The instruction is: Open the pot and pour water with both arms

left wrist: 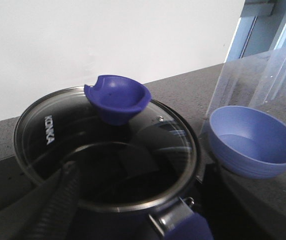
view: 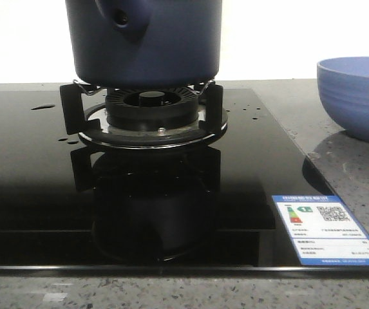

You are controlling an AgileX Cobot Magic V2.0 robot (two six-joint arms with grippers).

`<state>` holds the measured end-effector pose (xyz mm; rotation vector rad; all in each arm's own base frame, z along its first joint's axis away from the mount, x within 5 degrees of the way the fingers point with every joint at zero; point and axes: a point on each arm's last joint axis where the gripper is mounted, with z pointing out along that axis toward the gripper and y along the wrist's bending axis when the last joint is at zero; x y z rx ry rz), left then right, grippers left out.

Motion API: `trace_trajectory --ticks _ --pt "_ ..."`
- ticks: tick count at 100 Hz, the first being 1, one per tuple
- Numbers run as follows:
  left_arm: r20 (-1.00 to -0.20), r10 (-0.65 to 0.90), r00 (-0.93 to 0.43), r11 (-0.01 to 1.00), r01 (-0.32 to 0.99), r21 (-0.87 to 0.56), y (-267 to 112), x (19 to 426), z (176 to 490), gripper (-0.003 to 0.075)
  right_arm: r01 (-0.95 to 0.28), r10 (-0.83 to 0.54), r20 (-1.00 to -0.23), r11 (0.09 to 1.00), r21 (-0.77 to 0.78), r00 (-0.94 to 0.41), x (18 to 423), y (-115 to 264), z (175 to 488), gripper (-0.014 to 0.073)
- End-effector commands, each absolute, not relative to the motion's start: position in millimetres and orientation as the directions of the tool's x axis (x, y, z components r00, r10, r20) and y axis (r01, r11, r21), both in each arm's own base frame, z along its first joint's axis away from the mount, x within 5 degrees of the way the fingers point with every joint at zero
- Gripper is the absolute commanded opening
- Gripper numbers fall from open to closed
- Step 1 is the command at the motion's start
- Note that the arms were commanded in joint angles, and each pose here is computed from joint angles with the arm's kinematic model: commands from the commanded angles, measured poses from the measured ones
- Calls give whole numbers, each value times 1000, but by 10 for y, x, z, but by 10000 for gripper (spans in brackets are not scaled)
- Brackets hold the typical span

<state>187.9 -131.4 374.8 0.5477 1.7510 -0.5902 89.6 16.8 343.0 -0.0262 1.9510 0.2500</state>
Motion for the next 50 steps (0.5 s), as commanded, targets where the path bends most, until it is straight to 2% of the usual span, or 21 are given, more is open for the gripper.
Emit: trace_trajectory --ticks 1,50 --pt "-984 11 -176 784 612 -101 -1369 2013 3944 518 -136 108 -944 978 157 -313 925 160 3574 517" --pt "-977 34 -209 782 615 -104 -1736 2590 3974 524 -136 108 -944 978 157 -313 925 160 3574 517"
